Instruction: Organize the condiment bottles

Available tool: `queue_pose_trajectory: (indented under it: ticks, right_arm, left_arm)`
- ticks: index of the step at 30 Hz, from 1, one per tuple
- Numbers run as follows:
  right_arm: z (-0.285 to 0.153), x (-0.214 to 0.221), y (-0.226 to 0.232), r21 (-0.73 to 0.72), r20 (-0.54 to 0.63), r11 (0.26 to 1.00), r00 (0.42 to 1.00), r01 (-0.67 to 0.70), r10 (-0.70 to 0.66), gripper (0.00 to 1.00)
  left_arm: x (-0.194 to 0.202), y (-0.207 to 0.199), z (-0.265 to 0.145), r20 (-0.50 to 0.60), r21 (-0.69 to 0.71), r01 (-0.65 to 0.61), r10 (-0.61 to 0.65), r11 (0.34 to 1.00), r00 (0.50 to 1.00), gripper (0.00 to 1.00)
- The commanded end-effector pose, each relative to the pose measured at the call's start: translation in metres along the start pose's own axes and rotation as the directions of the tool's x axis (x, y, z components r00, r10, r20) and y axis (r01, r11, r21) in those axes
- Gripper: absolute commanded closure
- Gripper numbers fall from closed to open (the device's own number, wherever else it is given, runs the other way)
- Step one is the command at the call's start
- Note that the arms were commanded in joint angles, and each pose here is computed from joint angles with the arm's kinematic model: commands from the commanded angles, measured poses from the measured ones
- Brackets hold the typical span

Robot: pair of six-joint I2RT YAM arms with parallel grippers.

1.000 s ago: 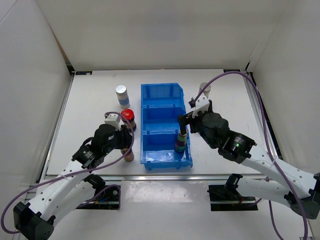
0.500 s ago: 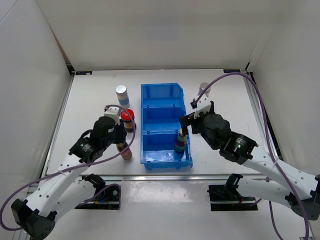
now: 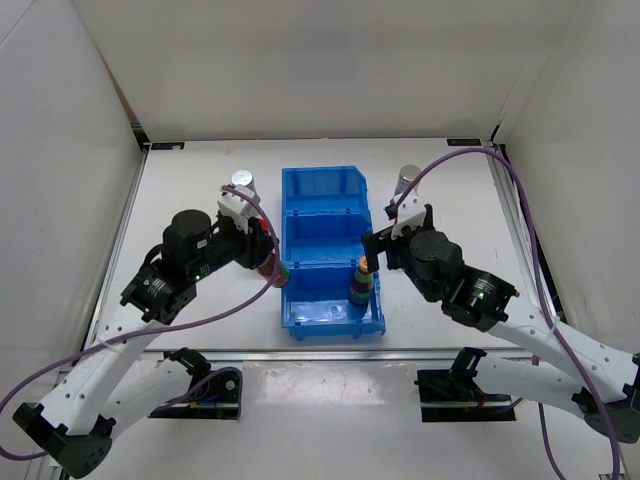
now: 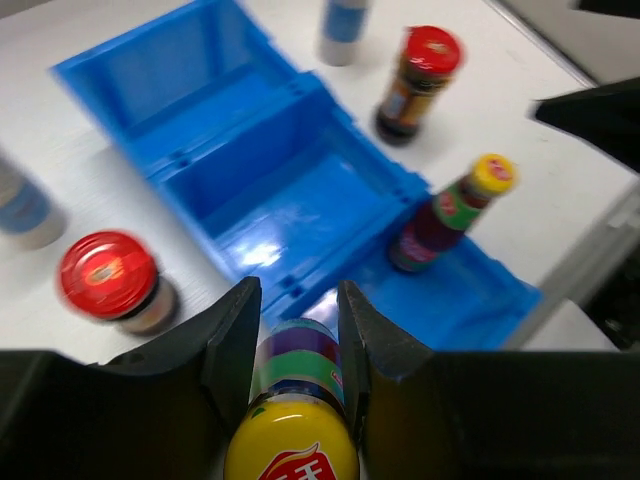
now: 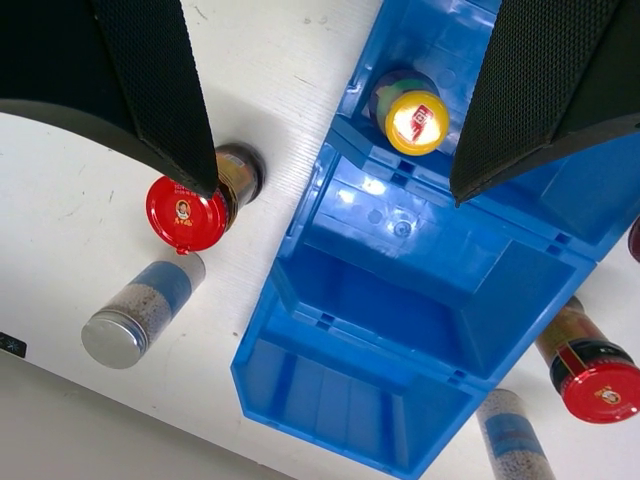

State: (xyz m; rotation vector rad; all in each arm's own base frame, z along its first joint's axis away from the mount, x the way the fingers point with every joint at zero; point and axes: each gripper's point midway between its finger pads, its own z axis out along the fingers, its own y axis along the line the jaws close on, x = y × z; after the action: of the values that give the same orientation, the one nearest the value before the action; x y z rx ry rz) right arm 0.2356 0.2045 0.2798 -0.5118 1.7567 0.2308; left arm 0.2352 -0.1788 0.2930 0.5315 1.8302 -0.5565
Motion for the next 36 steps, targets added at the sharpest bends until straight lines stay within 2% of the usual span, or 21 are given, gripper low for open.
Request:
queue_pose_trajectory:
  ticks: [1,5,7,12,18,20,25,36]
  right_arm:
    - [-0.002,-0.004,-0.009,0.042,0.026,0.999,1.000,-0.013,0.012,0.00]
    - [-0.001,-0.004,-0.011,0.050,0.026,0.998,0.999,-0.025,0.023,0.00]
    - [-0.001,-0.006,-0.013,0.059,0.034,0.998,0.999,-0.030,0.028,0.00]
    - [-0.001,-0.006,-0.014,0.070,0.035,0.997,0.999,-0.030,0.028,0.00]
    - [-0.009,-0.006,-0.024,0.089,0.045,0.995,0.998,-0.040,0.036,0.00]
    - [-0.012,-0.005,-0.027,0.098,0.043,0.994,0.999,-0.038,0.034,0.00]
    - [-0.019,-0.002,-0.033,0.120,0.027,0.991,0.998,-0.059,0.056,0.00]
    - [-0.038,0.001,-0.065,0.260,0.012,0.963,0.997,-0.075,0.074,0.00]
  left_arm:
    - [-0.049,-0.046,-0.004,0.178,0.247,-0.078,0.034,0.966,0.983,0.89]
    - [-0.038,-0.056,0.013,0.127,0.313,-0.070,0.032,0.947,0.991,0.89]
    - [-0.044,-0.063,0.018,0.141,0.331,-0.109,0.065,0.937,0.988,0.89]
    - [-0.029,-0.088,0.050,0.083,0.376,-0.175,0.155,0.910,0.984,0.89]
    - [-0.002,-0.087,0.067,0.003,0.356,-0.195,0.208,0.914,0.978,0.89]
    - [0.015,-0.085,0.069,-0.038,0.359,-0.183,0.211,0.915,0.977,0.89]
    - [0.038,-0.082,0.078,-0.050,0.359,-0.180,0.211,0.916,0.976,0.89]
    - [0.062,-0.082,0.103,-0.049,0.357,-0.143,0.171,0.923,0.984,0.89]
